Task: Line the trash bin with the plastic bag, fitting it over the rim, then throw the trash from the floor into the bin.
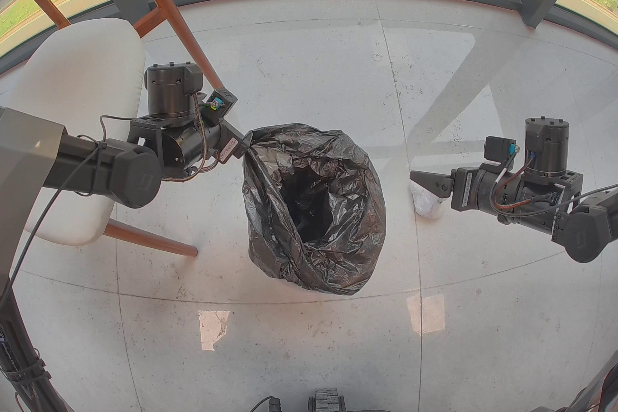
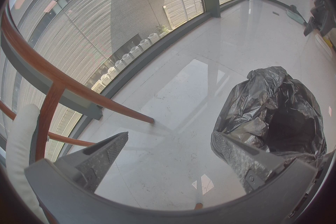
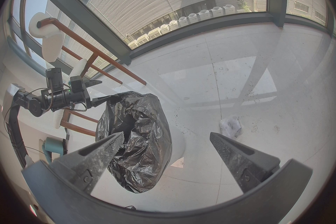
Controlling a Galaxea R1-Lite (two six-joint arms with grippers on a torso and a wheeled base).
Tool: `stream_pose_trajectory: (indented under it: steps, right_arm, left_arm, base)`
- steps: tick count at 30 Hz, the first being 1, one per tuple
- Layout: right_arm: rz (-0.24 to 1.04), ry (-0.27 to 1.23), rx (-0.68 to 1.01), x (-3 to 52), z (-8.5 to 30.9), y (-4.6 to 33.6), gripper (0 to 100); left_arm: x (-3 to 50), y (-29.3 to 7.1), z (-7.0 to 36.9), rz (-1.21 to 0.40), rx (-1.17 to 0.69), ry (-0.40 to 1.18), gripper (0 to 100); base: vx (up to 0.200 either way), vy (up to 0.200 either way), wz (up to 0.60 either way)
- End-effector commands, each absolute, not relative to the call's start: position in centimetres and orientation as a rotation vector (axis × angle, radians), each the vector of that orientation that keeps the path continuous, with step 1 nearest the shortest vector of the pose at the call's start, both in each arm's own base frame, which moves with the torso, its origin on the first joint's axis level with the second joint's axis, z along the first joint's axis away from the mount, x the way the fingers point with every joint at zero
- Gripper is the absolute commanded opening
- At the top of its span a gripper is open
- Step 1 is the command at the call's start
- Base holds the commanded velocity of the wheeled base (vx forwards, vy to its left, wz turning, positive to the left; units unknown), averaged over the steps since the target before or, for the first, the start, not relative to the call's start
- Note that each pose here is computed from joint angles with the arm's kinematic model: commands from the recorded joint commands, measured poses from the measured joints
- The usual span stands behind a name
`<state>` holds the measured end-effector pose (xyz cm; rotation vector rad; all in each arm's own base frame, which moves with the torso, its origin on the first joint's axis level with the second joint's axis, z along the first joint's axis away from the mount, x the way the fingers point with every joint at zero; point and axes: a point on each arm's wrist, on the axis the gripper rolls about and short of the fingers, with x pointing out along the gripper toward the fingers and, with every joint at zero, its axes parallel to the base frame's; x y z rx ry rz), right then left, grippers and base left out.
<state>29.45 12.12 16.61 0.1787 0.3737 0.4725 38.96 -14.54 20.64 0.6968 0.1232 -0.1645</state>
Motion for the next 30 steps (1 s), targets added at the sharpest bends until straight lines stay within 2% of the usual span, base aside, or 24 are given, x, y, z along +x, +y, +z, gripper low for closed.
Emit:
stream_pose_trajectory:
  steps: [1,10,21,22,25,26,30]
  right_arm:
    - [0.473,0.373,0.18,29.1,16.7,12.0,100]
    - [0.471,0.388,0.176,28.9,16.3,11.9,100]
    - [0.468,0.397,0.174,28.8,16.1,11.8,100]
    - [0.468,0.397,0.174,28.8,16.1,11.8,100]
    - [0.468,0.397,0.174,28.8,16.1,11.8,100]
    - [0.468,0.397,0.174,28.8,16.1,11.8,100]
    - [0.468,0.398,0.174,28.8,16.0,11.8,100]
  left_arm:
    - [38.7,-14.2,20.8,-0.169,0.702,0.137,100]
    - [37.8,-14.0,21.7,-0.17,0.705,0.159,100]
    - [34.8,-18.7,20.7,-0.243,0.419,0.237,100]
    - [33.7,-19.8,20.9,-0.256,0.345,0.267,100]
    - [32.5,-21.0,20.7,-0.251,0.284,0.322,100]
    - [31.3,-21.6,20.4,-0.23,0.237,0.388,100]
    - [30.6,-21.2,20.0,-0.161,0.22,0.477,100]
  base:
    - [0.0,0.0,0.0]
    - [0.0,0.0,0.0]
    - [0.0,0.0,0.0]
    - [0.0,0.0,0.0]
    - [0.0,0.0,0.0]
    - [0.0,0.0,0.0]
    - [0.0,0.0,0.0]
